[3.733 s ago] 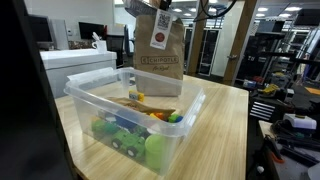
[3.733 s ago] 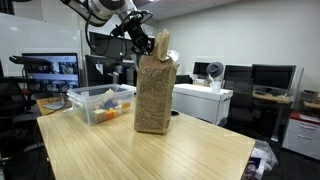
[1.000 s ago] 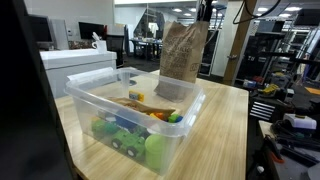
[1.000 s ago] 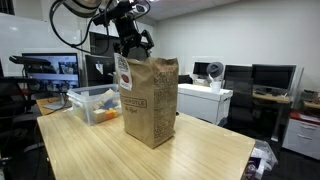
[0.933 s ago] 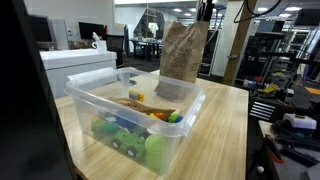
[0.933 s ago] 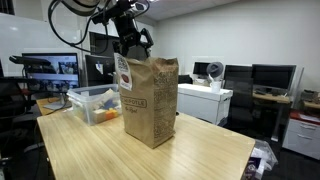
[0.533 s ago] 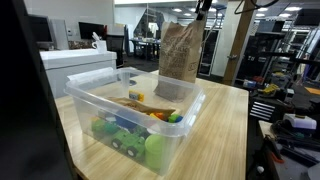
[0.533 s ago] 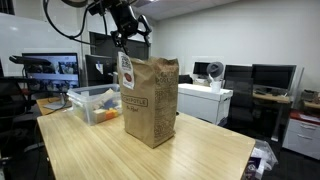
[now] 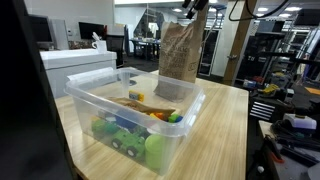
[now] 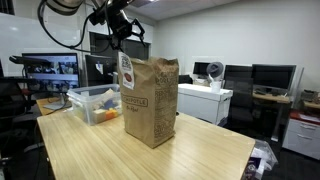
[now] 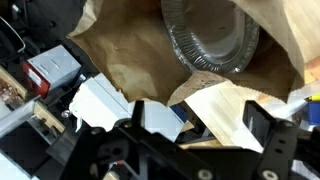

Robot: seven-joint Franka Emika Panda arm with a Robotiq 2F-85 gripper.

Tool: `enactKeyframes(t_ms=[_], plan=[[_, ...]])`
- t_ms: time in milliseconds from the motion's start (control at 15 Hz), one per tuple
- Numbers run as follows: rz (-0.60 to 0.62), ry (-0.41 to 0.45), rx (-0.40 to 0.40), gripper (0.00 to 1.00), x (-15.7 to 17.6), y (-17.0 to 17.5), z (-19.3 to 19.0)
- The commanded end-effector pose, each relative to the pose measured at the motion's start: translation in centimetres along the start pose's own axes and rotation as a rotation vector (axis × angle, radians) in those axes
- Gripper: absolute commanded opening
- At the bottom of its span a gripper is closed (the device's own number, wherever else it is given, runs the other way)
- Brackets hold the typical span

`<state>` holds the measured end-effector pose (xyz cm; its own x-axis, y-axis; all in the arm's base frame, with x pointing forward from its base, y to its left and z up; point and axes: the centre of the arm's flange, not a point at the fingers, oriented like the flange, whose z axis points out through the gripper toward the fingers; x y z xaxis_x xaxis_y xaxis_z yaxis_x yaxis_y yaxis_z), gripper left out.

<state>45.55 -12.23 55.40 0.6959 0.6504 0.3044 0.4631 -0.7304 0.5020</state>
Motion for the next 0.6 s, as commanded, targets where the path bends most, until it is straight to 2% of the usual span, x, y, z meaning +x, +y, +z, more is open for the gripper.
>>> enactKeyframes(t_ms=[0, 133, 533], plan=[[-0.145, 0.133, 0.003, 1.00, -2.2, -2.1, 0.4], [-0.202, 0.154, -0.004, 1.00, -2.0, -2.8, 0.9], [-0.104, 0.040, -0.093, 1.00, 0.2, -3.1, 3.0]])
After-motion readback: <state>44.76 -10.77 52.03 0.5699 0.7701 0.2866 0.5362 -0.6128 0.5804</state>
